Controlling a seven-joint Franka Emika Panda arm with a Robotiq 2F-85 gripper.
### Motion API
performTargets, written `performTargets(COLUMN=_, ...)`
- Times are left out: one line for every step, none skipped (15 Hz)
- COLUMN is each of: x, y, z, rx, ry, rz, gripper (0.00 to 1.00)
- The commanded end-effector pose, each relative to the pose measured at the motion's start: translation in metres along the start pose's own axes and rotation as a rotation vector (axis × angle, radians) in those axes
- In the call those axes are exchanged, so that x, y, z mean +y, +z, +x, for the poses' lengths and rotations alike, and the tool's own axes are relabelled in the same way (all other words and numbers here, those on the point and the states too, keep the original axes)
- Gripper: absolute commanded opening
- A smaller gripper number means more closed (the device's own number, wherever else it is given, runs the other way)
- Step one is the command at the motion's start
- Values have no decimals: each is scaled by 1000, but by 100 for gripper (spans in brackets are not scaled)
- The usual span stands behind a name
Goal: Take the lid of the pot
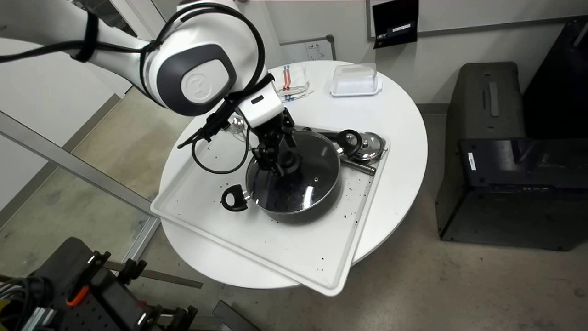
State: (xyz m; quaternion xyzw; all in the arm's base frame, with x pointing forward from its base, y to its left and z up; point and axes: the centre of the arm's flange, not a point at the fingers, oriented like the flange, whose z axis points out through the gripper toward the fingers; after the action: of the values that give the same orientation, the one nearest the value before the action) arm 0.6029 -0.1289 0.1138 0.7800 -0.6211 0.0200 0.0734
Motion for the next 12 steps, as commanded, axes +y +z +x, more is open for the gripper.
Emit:
performTargets(x=-8, y=1, z=-1, rx=26, ry=7, rz=14, gripper=67)
performTargets(x=-8, y=1, z=-2, rx=24, ry=7, rz=15, gripper=60)
performTargets(x=-8, y=0, z=-2, rx=23, ry=6, rz=17, gripper=51)
performTargets(x=-9, y=-1, z=-2, rx=22, ry=6, rz=19, gripper=45)
performTargets(x=-9, y=-2, z=-2, rx=20, ry=7, rz=23, gripper=36)
performTargets(x=-9, y=-3, z=-2, rx=19, ry=7, rz=25, gripper=29)
performTargets(x=-9, y=-5, z=-2, rx=19, ry=7, rz=28, gripper=25)
performTargets(x=-9, y=-7, z=-2, rx=16, ry=7, rz=30, gripper=25)
performTargets(x=-8, y=-9, z=-2, rx=16, ry=8, rz=34, gripper=25)
performTargets(x=-7, y=-14, z=-1, rx=13, ry=8, rz=39, gripper=25)
performTargets(x=-6, y=-17, z=-1, rx=14, ry=7, rz=44, gripper=25)
performTargets(x=-5, y=-22, z=-1, rx=13, ry=4, rz=48, gripper=25)
